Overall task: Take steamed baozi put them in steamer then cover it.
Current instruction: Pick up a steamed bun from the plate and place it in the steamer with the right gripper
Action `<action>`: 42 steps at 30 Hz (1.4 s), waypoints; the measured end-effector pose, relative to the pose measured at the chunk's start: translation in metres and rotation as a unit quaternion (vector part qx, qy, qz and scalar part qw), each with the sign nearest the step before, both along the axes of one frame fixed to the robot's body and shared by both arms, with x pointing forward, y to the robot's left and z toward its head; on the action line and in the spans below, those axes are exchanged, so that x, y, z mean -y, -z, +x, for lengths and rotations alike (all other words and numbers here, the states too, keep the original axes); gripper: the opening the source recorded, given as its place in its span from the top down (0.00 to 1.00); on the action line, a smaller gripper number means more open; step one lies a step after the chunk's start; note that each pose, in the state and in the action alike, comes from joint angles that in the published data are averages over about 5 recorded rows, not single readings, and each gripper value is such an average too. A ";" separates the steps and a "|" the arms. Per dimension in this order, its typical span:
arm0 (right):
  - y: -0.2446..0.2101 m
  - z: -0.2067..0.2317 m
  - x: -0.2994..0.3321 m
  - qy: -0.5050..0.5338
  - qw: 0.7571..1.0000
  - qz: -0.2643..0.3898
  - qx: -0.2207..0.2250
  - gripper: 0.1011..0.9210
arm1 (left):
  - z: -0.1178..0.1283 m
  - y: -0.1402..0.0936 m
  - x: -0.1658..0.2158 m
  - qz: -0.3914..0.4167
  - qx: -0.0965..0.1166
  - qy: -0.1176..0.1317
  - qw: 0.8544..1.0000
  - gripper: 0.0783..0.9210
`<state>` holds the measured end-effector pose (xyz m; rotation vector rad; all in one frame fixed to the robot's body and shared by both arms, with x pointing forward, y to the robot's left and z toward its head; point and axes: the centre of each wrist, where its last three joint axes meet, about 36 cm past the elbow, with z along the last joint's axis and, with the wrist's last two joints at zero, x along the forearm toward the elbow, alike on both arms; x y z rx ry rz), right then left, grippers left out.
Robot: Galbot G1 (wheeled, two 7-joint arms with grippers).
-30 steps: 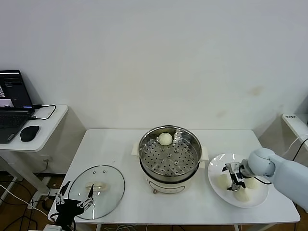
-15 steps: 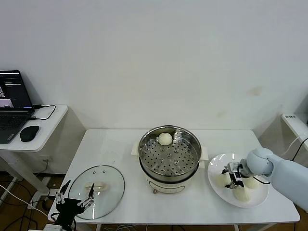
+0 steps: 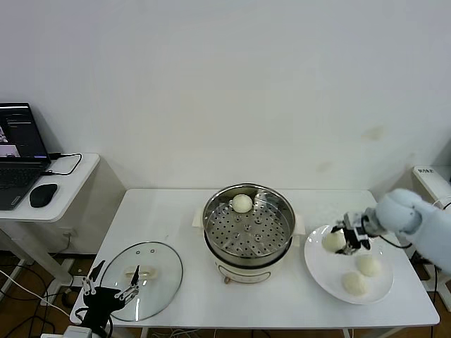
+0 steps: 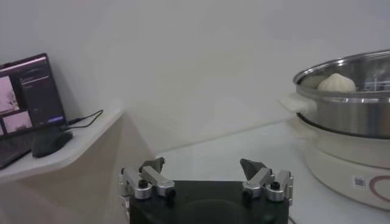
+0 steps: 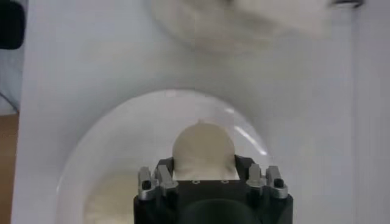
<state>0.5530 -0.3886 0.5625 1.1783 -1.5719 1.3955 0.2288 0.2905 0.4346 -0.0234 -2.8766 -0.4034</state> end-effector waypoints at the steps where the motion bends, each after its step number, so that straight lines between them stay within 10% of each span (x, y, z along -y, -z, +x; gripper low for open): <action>1: -0.010 0.001 -0.003 0.000 1.000 0.004 0.007 0.36 | 0.000 -0.001 0.000 0.000 0.001 0.001 1.000 0.12; 16: -0.105 0.027 -0.112 -0.035 0.995 0.073 0.057 0.35 | 0.001 -0.005 0.000 -0.003 0.009 -0.004 1.000 0.12; 42: -0.022 0.057 -0.304 -0.051 0.995 0.080 -0.017 0.35 | 0.006 -0.006 -0.004 -0.006 0.017 -0.012 1.000 0.12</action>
